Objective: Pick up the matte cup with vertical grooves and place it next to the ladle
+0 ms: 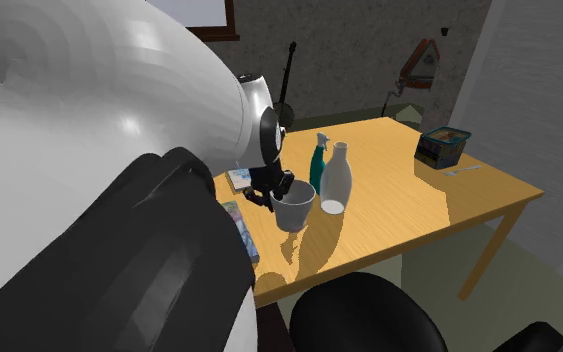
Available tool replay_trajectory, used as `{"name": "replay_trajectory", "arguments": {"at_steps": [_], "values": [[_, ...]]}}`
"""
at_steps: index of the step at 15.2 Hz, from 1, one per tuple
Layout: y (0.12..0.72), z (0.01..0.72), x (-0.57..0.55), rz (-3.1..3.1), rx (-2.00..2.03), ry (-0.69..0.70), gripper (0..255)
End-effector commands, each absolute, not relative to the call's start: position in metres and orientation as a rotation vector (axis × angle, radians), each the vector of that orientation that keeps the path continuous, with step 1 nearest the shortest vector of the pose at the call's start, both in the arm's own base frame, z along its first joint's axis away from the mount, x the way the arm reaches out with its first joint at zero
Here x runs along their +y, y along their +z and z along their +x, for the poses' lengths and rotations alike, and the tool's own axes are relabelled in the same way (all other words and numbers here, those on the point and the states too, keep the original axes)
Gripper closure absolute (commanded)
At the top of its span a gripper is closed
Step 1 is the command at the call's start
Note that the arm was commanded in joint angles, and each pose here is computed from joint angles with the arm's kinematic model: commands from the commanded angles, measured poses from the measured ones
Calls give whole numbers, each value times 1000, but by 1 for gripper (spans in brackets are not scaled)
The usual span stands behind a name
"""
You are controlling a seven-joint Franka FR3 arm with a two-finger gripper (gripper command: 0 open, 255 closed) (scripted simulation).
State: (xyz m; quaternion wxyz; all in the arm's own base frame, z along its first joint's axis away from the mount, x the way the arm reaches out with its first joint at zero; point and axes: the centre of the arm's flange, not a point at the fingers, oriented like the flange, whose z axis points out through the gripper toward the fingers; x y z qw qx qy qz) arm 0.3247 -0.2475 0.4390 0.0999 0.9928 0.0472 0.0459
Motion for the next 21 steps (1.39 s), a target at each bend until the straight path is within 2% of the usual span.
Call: {"name": "replay_trajectory", "arguments": {"at_steps": [1, 15, 21], "values": [[449, 325, -247, 2935, 139, 136, 255], [518, 325, -247, 2935, 139, 136, 255], [519, 397, -214, 2935, 139, 136, 255]]}}
